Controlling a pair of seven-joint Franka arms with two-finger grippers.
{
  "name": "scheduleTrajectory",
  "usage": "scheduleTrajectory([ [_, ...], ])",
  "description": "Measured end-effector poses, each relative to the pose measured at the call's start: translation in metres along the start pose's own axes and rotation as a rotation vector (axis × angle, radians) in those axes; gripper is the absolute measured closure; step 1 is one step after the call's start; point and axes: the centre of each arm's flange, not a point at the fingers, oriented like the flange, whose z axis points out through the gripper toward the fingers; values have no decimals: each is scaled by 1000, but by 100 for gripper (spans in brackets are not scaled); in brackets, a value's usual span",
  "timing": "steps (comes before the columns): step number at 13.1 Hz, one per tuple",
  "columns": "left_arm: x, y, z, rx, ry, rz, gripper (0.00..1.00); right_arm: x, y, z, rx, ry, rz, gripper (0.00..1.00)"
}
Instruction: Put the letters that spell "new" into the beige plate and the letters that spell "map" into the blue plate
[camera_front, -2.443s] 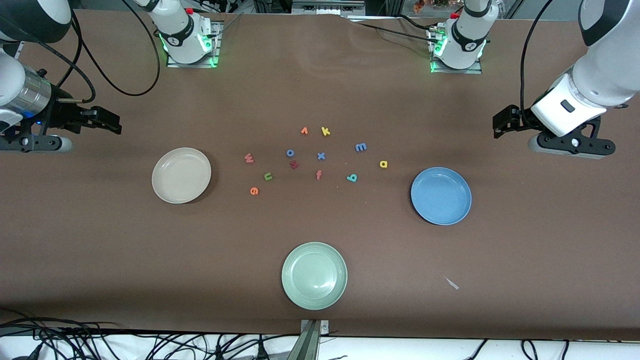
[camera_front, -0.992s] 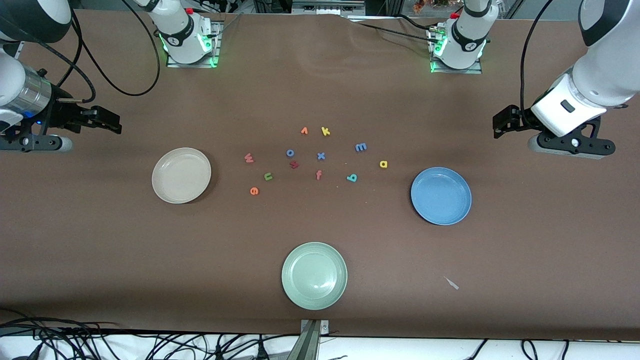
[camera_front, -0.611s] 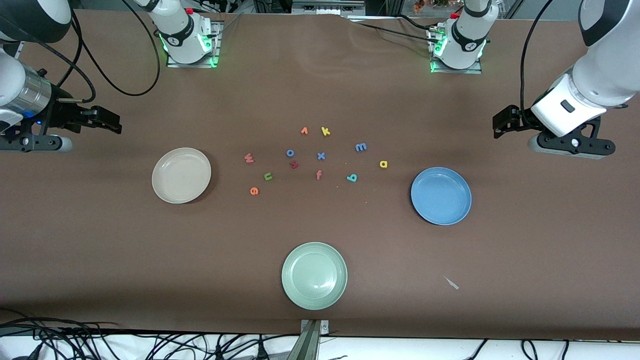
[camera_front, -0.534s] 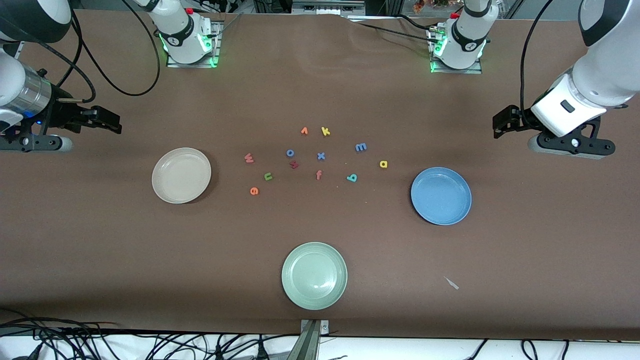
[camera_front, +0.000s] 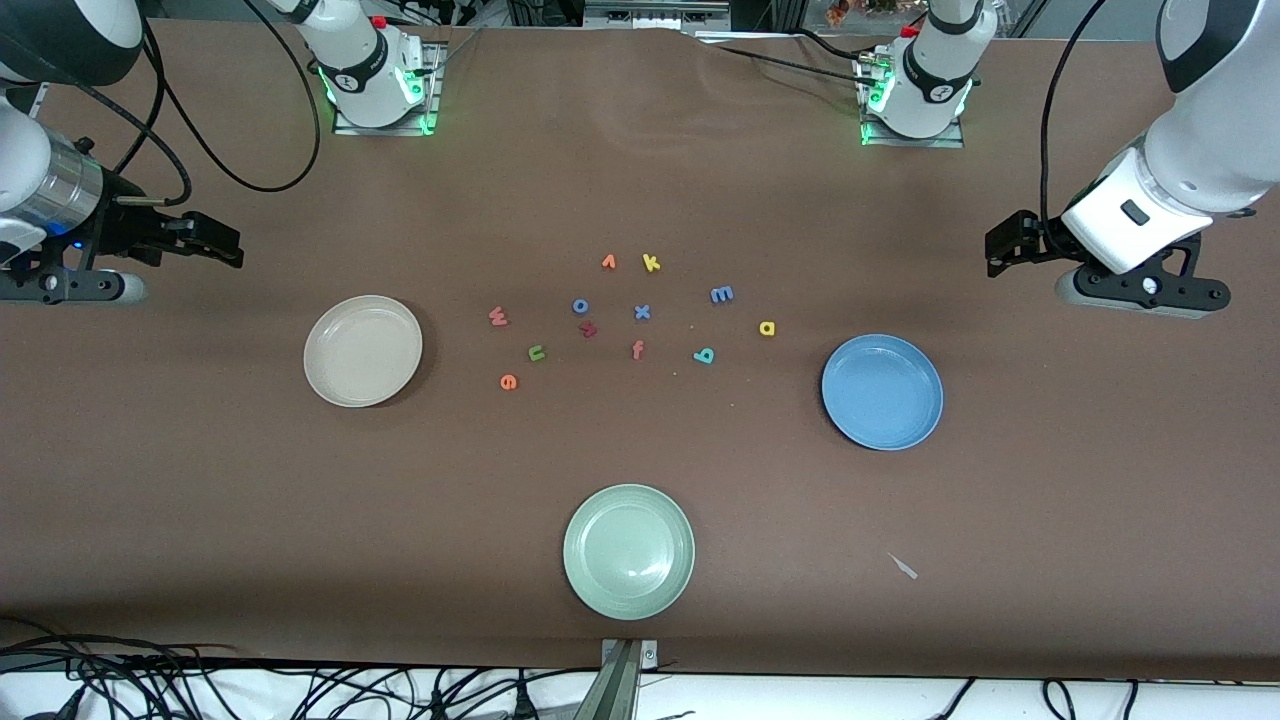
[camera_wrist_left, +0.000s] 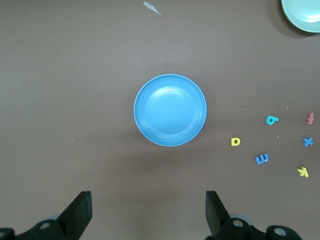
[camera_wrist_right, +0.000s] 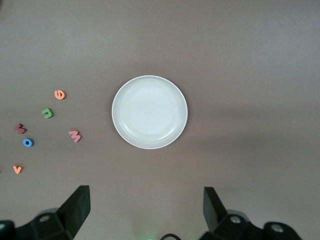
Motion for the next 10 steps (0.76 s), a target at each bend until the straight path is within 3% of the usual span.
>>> scheduleTrajectory([
  [10, 6, 27, 17, 2, -30, 48, 0, -1, 0, 0, 0, -5, 0, 0],
])
